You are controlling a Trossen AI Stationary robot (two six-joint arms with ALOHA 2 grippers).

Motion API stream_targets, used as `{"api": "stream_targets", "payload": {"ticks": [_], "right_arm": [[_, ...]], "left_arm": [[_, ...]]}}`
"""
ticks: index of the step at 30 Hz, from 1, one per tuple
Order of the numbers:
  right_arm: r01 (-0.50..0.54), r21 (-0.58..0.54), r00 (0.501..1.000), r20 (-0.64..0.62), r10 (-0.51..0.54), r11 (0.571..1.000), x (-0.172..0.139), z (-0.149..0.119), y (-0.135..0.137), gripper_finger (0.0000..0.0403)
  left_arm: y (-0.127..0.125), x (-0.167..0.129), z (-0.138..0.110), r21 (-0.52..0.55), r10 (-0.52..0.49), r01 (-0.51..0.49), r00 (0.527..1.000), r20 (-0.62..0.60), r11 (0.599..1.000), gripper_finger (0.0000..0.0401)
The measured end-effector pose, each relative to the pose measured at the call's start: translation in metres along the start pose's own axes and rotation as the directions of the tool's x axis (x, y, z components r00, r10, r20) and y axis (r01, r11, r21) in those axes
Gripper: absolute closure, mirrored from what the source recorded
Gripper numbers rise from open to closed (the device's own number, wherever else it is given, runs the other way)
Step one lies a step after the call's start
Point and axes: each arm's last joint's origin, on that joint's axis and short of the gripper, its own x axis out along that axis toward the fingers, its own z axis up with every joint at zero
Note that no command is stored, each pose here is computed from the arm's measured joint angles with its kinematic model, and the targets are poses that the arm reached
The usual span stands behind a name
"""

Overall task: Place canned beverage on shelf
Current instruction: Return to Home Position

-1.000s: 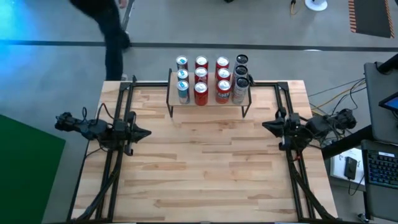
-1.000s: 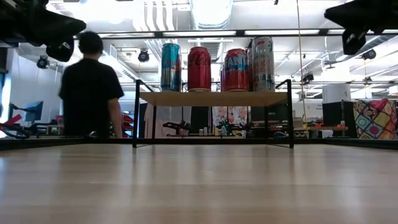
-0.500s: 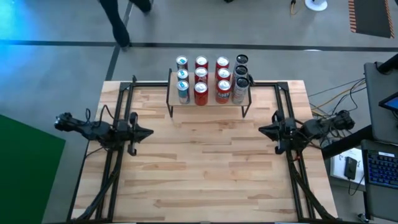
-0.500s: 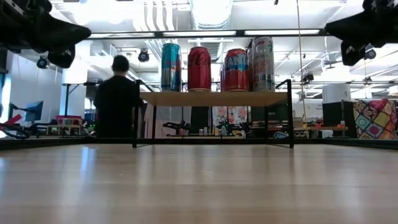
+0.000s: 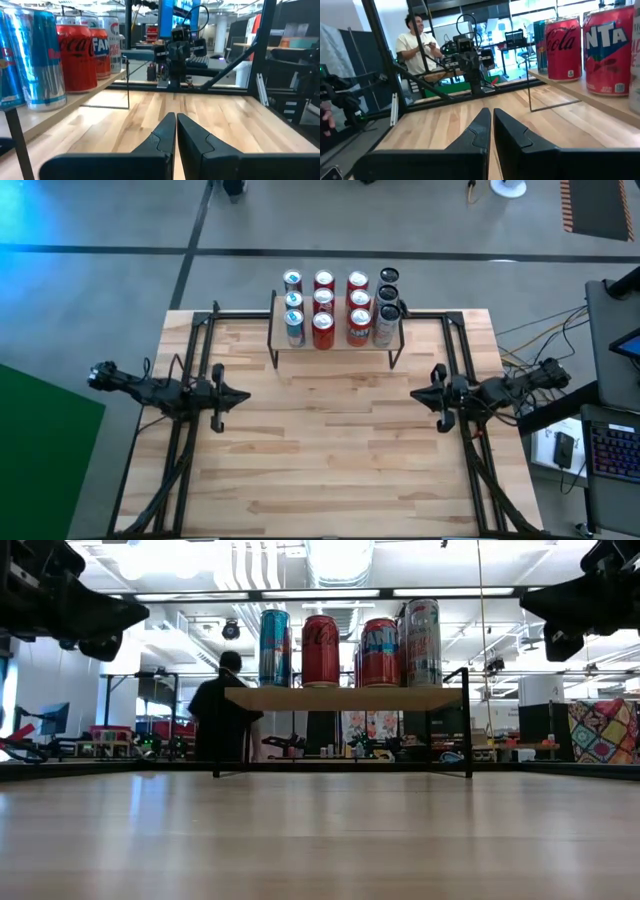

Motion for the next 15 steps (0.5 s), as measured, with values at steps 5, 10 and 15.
{"api": "stream_targets", "payload": {"ticks": [5, 10, 15], "right_arm": [[0.002, -0.008, 1.0, -0.011, -0.002, 1.0, 0.0006, -0.0049, -0.0005, 0.039], [0.003, -0.053, 1.0, -0.01, -0.004, 0.999, 0.0006, -0.0048, -0.0006, 0.039], [-0.059, -0.058, 0.998, -0.011, 0.058, 0.997, 0.0001, -0.0043, 0.0011, 0.0393]], "left_arm": [[0.0001, 0.0, -0.0027, 0.005, 0.001, 0.0, 1.0, -0.026, 1.0, 0.0401], [0.0008, 0.0002, -0.0026, 0.034, 0.029, -0.029, 0.999, -0.013, 0.999, 0.0401], [0.0023, -0.001, 0.0, 0.048, 0.063, -0.062, 0.998, -0.02, 0.997, 0.0401]]}}
